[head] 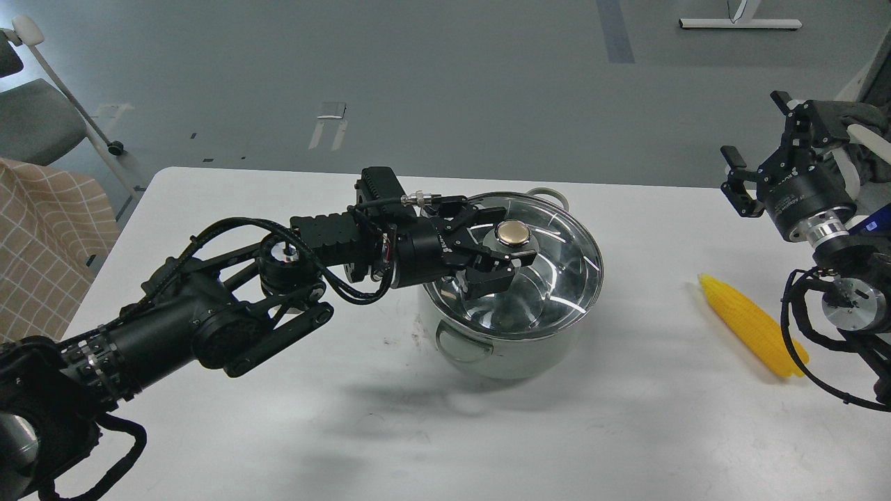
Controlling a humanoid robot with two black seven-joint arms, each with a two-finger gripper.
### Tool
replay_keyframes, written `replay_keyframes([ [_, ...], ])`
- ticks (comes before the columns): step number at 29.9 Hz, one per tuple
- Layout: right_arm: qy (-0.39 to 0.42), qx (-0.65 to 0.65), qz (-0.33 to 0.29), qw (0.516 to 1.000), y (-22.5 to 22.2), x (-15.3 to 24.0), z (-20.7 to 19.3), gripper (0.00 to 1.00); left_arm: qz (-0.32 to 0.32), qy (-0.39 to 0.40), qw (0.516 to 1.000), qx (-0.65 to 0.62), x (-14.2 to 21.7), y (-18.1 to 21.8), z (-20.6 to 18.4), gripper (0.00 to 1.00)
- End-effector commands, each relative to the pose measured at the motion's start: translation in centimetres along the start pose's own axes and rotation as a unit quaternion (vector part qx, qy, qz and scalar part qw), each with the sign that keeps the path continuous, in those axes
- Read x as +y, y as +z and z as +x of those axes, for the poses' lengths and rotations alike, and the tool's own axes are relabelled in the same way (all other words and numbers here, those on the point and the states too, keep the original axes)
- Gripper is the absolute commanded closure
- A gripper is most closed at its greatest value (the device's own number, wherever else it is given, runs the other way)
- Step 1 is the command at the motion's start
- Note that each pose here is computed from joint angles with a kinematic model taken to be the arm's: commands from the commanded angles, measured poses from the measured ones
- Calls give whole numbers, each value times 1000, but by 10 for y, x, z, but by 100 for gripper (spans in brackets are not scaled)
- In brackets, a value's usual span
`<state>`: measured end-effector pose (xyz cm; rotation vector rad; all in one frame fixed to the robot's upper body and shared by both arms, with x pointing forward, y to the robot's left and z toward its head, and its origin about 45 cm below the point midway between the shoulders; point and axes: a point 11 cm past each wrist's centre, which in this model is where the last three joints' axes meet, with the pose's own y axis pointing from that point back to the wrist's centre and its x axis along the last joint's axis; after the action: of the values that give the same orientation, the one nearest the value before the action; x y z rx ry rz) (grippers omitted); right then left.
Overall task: Open pot and put corn in
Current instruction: 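Grasp the lid knob with the left gripper and lift the lid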
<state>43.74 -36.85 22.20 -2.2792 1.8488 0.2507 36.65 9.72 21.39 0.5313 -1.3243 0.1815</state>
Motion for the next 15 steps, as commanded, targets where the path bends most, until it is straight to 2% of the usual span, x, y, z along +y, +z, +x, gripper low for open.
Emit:
replay_keyframes([
  [1,0,0,0,1000,0,0,0,2,1,0,1000,0,0,0,0,51],
  [2,0,0,0,1000,0,0,0,2,2,0,1000,0,0,-1,0,61],
  [10,2,-1,-3,1000,3,2,1,2,6,2,1000,-1,1,-2,2,89],
  [15,3,0,-3,1000,3,2,2,2,0,14,1000,-14,2,0,16,90],
])
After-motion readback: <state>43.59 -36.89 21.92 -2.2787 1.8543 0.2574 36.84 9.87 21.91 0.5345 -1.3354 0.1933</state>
